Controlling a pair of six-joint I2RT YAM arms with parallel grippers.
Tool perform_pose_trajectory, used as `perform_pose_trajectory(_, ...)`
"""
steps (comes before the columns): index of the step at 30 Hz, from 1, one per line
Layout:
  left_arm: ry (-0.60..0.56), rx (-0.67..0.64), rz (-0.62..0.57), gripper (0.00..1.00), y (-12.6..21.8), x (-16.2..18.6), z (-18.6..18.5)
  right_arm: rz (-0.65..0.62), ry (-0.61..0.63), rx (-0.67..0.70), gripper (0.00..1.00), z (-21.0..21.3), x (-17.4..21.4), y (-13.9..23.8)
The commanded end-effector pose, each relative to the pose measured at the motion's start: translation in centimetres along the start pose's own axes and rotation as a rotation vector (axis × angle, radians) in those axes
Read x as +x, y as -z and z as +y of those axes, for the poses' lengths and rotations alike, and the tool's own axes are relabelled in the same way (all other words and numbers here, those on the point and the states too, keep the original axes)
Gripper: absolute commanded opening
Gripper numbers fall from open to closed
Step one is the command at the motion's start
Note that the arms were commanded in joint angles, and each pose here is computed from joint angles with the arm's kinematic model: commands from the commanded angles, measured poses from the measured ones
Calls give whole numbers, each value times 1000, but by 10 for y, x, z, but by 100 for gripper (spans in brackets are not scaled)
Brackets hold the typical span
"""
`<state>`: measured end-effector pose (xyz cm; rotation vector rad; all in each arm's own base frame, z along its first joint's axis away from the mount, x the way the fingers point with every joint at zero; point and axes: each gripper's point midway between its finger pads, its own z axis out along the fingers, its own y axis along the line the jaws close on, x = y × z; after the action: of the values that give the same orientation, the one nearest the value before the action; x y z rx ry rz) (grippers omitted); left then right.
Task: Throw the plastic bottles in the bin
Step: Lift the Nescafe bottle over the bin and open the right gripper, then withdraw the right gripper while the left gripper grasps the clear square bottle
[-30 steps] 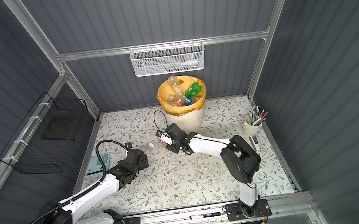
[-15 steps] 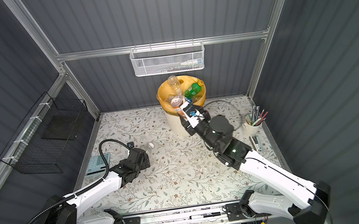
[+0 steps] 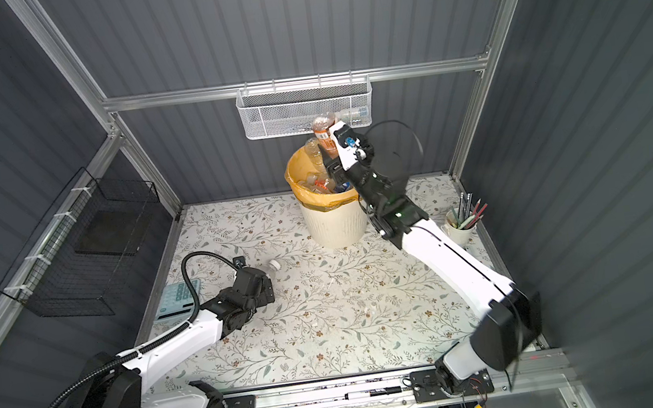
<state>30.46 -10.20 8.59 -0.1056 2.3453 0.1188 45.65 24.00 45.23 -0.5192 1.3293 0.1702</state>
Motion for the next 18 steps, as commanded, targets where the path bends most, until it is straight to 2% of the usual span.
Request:
perform_pose_trajectory(1, -2, 10, -16, 100, 5, -11, -2, 189, -38, -39, 95, 1, 60, -21)
perform_pose_trajectory(2, -5, 7, -14, 100, 5, -11, -1, 211, -33, -19, 99, -4, 69, -23)
perform_pose_trajectory(5, -10, -5, -10, 100, 5, -8, 2, 199, -28, 45, 99, -18, 71, -12)
perform_pose_trajectory(10, -23, -30, -13, 100, 4, -10, 5, 107, -41, 142, 99, -39, 36, 24)
perform_pose_trajectory(15, -102, -74, -7, 100, -1, -19, 4, 63, -45, 204, 99, -52, 21, 60)
perform_pose_trajectory(18, -161, -104, 12, 100, -5, -23, 3, 100, -51, 240, 99, -60, 35, 79)
